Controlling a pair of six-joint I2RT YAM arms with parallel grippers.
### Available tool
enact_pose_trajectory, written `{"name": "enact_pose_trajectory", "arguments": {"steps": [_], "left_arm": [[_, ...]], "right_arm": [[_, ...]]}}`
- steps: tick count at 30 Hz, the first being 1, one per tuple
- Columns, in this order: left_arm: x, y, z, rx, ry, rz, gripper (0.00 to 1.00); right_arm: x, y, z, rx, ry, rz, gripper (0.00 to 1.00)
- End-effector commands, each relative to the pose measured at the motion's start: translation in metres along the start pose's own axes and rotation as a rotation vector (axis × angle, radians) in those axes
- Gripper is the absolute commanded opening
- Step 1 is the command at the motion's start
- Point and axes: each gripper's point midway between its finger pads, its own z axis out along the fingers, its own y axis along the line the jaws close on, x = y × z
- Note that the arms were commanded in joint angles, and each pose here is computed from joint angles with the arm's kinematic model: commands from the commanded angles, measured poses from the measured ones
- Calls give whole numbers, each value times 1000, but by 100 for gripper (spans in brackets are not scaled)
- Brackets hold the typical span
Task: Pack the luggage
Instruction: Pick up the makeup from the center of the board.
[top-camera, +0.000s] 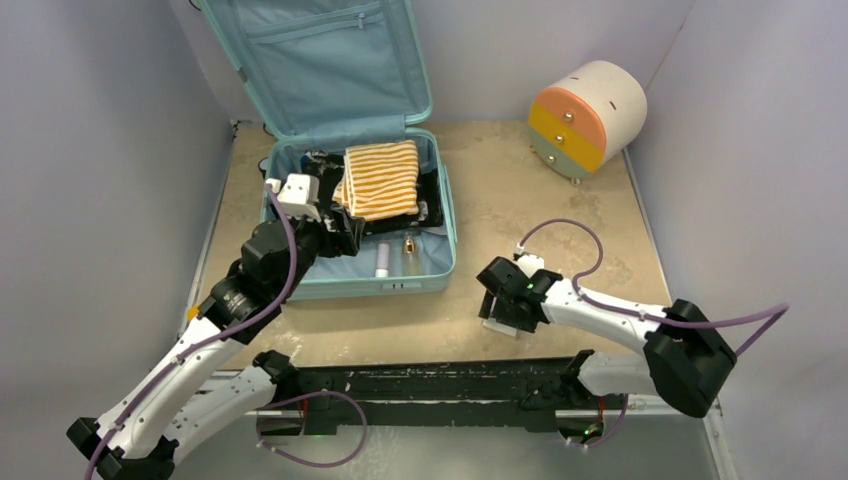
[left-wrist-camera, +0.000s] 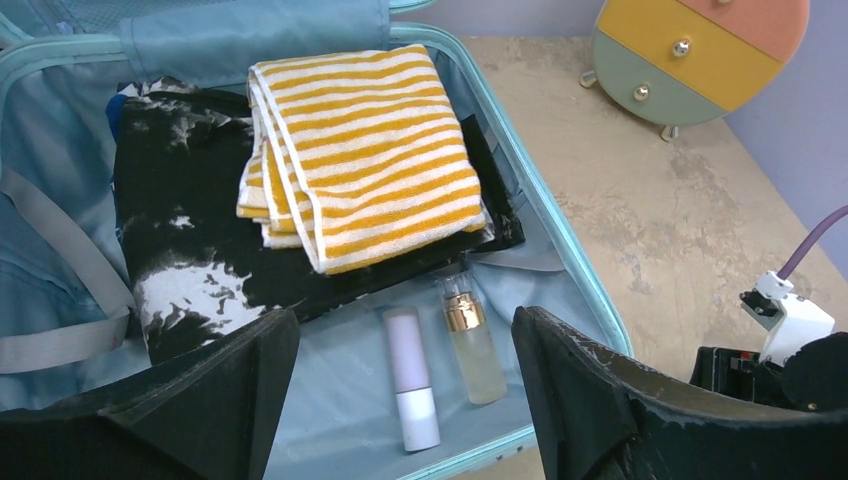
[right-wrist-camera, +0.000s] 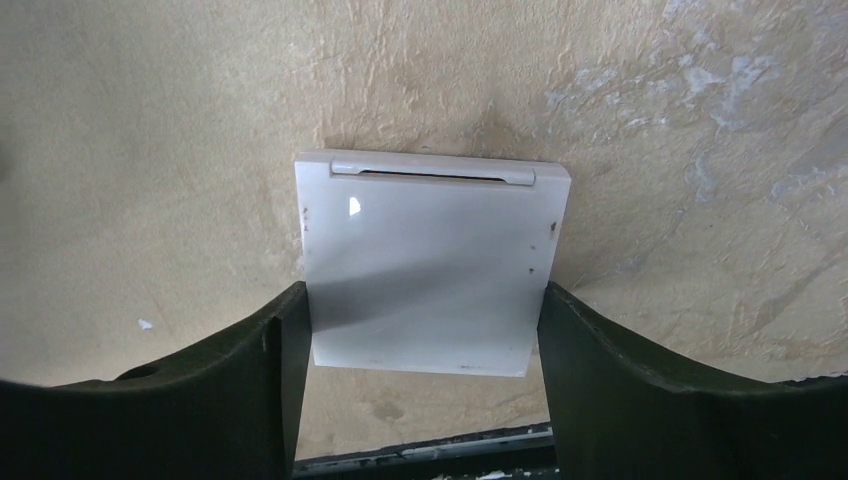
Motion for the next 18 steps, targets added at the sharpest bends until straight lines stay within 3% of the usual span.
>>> {"name": "enact_pose_trajectory", "arguments": {"steps": [1, 11, 18], "left_arm": [[-11, -1, -4, 6, -36, -29, 83], [-35, 32, -26, -144, -180, -102, 83], [-61, 58, -62, -211, -376, -190, 82]], "right_arm": [[-7, 1, -20, -39, -21, 10, 44], [-86, 19, -136, -190, -251, -169, 40], [-136, 127, -211, -402, -371, -398, 40]]}}
